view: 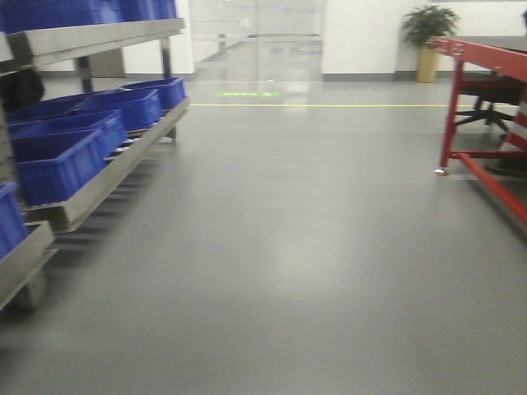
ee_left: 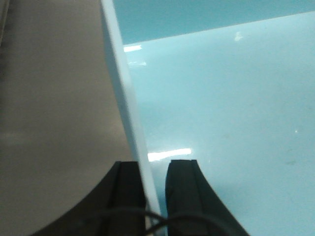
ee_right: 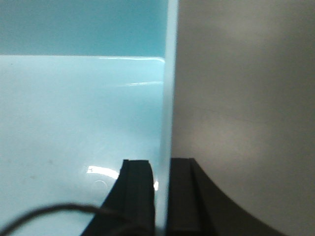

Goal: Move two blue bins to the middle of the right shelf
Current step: 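Drive the base away from the shelf, holding the bin in both grippers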

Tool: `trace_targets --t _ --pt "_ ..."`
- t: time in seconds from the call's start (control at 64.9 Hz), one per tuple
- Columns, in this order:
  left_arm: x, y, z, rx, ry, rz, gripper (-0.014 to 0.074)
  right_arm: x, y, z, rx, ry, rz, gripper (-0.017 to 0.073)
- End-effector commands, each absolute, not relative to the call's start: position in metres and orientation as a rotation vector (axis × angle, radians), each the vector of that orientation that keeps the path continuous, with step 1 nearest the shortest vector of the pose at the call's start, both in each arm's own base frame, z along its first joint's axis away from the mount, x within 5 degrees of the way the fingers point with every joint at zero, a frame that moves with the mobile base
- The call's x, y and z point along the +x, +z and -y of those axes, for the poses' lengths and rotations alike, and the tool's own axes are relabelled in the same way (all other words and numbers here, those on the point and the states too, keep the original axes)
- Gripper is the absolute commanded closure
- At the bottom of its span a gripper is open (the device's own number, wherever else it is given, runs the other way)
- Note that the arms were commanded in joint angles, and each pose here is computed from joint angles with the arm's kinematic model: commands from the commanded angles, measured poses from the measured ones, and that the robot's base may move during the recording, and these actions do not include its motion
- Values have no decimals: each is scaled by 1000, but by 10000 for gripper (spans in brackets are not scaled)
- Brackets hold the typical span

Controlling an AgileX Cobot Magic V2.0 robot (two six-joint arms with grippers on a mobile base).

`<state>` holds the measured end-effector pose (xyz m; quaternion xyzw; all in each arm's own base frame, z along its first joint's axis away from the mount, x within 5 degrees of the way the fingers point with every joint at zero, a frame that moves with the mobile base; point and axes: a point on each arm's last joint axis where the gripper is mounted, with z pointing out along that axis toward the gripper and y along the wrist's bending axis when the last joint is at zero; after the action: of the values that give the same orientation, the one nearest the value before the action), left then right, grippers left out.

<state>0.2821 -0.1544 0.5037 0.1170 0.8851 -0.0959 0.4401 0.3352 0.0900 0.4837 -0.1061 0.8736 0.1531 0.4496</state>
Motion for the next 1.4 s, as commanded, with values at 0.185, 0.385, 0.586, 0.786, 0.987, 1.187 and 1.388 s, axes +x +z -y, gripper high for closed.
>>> trace_targets --t 0.185,0.385,0.586,0.786,0.987,1.187,1.388 --pt "274 515 150 308 -247 -2145 704 340 490 -80 -244 288 -2099 711" --pt "274 515 150 308 -247 -2145 704 340 490 -80 -244 288 -2099 711" --pt "274 515 150 307 -245 -2144 704 340 490 -80 -244 288 -2099 711" --pt "274 515 150 307 -245 -2144 704 340 490 -80 -244 288 -2099 711" --pt "274 515 150 307 -245 -2144 704 340 490 -80 -244 288 -2099 711" --pt "274 515 150 307 -245 -2144 704 340 490 -80 -244 288 -2099 711" --pt "274 515 150 307 -245 -2144 704 340 490 -80 -244 288 -2099 711"
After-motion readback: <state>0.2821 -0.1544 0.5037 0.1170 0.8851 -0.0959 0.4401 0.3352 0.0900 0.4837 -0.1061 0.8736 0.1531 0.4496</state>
